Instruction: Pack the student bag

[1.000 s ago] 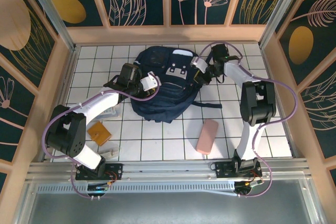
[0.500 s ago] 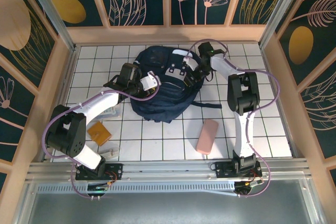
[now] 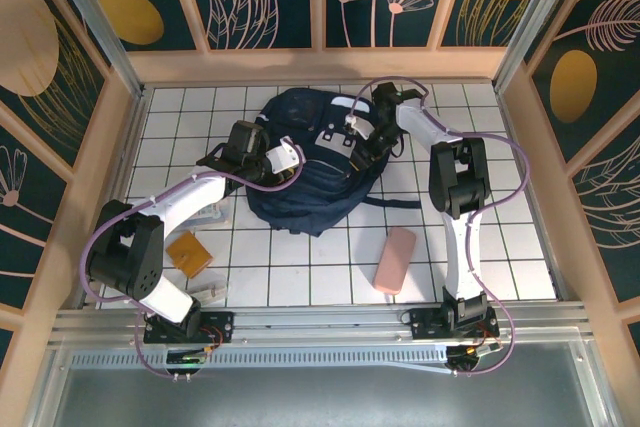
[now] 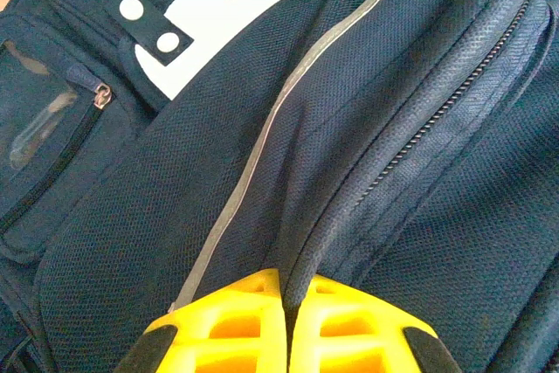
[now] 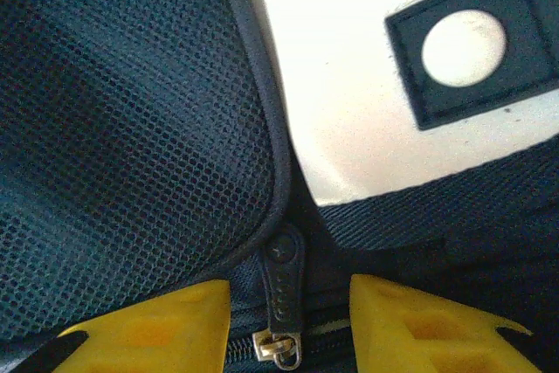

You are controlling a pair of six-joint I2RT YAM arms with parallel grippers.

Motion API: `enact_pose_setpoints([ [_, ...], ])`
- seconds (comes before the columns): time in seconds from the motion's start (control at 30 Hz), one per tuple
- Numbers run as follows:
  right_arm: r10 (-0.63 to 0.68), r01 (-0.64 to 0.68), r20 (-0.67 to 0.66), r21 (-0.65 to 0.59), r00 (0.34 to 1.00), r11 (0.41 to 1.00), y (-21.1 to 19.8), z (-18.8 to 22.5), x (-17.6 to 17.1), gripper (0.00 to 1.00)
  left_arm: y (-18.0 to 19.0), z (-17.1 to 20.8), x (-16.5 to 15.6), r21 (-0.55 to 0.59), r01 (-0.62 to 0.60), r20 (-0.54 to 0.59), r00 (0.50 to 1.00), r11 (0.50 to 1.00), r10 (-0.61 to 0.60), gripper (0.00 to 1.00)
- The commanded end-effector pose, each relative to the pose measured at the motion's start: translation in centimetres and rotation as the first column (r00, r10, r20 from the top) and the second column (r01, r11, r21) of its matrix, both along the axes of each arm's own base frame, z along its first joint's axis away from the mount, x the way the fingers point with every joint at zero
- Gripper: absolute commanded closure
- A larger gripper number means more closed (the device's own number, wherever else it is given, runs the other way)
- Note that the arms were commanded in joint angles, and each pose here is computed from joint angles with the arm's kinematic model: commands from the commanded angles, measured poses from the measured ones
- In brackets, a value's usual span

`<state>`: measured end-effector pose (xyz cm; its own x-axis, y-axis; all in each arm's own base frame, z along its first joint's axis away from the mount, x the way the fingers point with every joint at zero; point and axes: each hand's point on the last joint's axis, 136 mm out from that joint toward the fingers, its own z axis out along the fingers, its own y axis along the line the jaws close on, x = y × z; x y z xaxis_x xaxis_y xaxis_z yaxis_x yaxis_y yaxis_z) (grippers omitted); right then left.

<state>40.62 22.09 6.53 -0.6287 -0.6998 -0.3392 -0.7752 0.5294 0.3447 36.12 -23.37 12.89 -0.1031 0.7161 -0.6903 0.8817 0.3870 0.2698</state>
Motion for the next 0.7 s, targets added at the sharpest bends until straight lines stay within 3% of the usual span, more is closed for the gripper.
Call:
enact_pose_setpoints([
  [0.0,0.074,-0.073,-0.192,0.009,0.979,0.997,0.9,-1.6,-4.7,0.57,-1.5,3.4,1.2,-0.079,0.040,0.088,0.996,0.996,-0.033,1.00],
  [0.17,0.203,-0.218,-0.127,-0.126,0.971,0.968,0.6,-3.4,-5.9,0.56,-1.6,3.5,1.0,-0.095,0.042,0.087,0.996,0.995,-0.034,1.00],
  [0.3,0.245,-0.246,-0.037,-0.256,0.969,0.935,0.2,-5.1,-5.2,0.60,-1.4,3.4,1.2,-0.082,0.023,0.082,0.997,0.996,-0.016,1.00],
  [0.43,0.211,-0.195,0.013,-0.326,0.977,0.925,-0.2,-5.6,-4.0,0.75,-1.4,3.4,1.1,-0.099,0.022,0.075,0.997,0.995,-0.014,1.00],
  [0.6,0.134,-0.089,0.165,-0.256,0.977,0.963,0.4,-2.5,-1.3,0.98,-1.3,3.4,1.0,-0.094,0.012,0.070,0.998,0.996,-0.005,1.00],
  [0.67,0.088,-0.047,0.256,-0.161,0.963,0.986,0.8,0.1,-0.1,1.00,-1.2,3.1,0.9,-0.087,0.014,0.065,0.998,0.996,-0.008,1.00],
])
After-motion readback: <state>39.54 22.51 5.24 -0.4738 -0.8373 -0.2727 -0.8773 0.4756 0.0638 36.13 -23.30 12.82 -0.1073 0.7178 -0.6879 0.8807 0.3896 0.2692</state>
